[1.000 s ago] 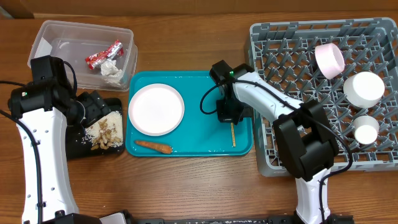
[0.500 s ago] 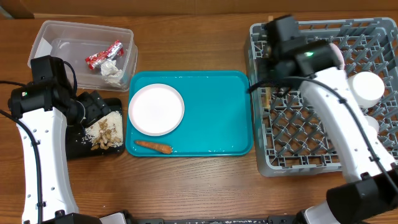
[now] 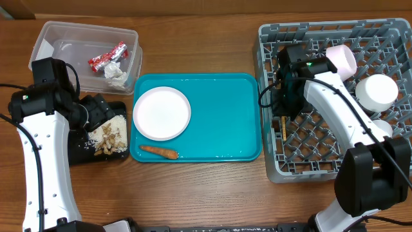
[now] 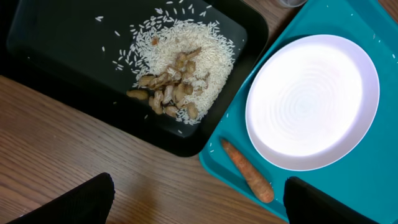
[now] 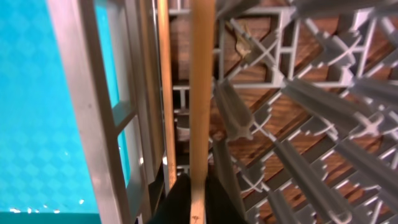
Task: Sort waste into correct bins and load items into the dishwasher
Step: 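Place the second chopstick into the dish rack, then reach the right gripper to the white plate and grasp its rim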
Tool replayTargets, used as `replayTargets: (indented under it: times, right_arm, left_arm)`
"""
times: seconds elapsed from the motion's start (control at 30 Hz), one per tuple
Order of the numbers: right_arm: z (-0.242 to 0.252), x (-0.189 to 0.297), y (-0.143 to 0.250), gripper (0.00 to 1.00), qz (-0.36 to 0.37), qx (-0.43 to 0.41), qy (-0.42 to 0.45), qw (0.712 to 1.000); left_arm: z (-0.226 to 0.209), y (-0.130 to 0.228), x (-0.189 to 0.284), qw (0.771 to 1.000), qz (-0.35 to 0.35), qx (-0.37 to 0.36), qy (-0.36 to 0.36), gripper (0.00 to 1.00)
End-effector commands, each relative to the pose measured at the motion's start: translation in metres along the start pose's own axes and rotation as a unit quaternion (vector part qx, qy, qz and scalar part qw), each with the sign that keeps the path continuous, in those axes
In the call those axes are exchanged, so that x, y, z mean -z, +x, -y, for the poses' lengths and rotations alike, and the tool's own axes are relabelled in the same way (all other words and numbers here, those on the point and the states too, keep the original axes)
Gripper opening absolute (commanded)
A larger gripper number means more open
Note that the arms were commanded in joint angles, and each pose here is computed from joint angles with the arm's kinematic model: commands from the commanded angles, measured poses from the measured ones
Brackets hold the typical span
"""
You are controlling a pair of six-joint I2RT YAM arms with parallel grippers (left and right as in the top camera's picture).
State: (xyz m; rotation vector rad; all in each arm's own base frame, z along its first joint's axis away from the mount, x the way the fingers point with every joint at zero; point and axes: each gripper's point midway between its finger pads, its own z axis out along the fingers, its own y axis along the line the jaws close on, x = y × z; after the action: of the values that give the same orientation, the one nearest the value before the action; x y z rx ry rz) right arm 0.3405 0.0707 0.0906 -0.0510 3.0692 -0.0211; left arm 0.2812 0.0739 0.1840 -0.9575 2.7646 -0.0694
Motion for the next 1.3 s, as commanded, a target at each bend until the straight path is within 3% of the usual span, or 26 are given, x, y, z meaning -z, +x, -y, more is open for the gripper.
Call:
replayTargets:
  times: [0.0, 0.2, 0.37, 0.5, 0.93, 1.2, 1.27]
  right_arm:
    - [-0.006, 0.007, -0.003, 0.23, 0.012, 0.006, -0.013, 1.0]
    - [-0.014, 0.056, -0.025, 0.3, 0.083, 0.008, -0.034, 0.996]
    - [-0.066, 0.128, -0.052, 0.45, 0.191, 0.049, -0.142, 0.97]
    - [-0.121, 0.14, -0.06, 0.5, 0.232, 0.106, -0.184, 0.949]
    - [-0.262, 0.025, -0.053, 0.53, 0.173, 0.19, -0.21, 0.943]
    - [-0.27, -0.056, -0.045, 0.54, 0.128, 0.152, -0.147, 0.969]
    - [-0.268, -0.073, -0.04, 0.47, 0.109, 0.142, -0.138, 0.974]
  left_arm:
    - [0.003, -0.003, 0.007, 1.0, 0.01, 0.008, 0.012, 0.89]
    - [0.003, -0.003, 0.007, 1.0, 0.01, 0.008, 0.012, 0.89]
    - [0.003, -0.004, 0.007, 1.0, 0.012, 0.008, 0.013, 0.89]
    - [0.004, -0.004, 0.007, 1.0, 0.012, 0.008, 0.013, 0.89]
    - [0.003, -0.004, 0.007, 1.0, 0.012, 0.008, 0.013, 0.9]
    - [0.003, -0.004, 0.007, 1.0, 0.012, 0.008, 0.013, 0.9]
    - [0.004, -0.004, 0.007, 1.0, 0.012, 0.008, 0.013, 0.9]
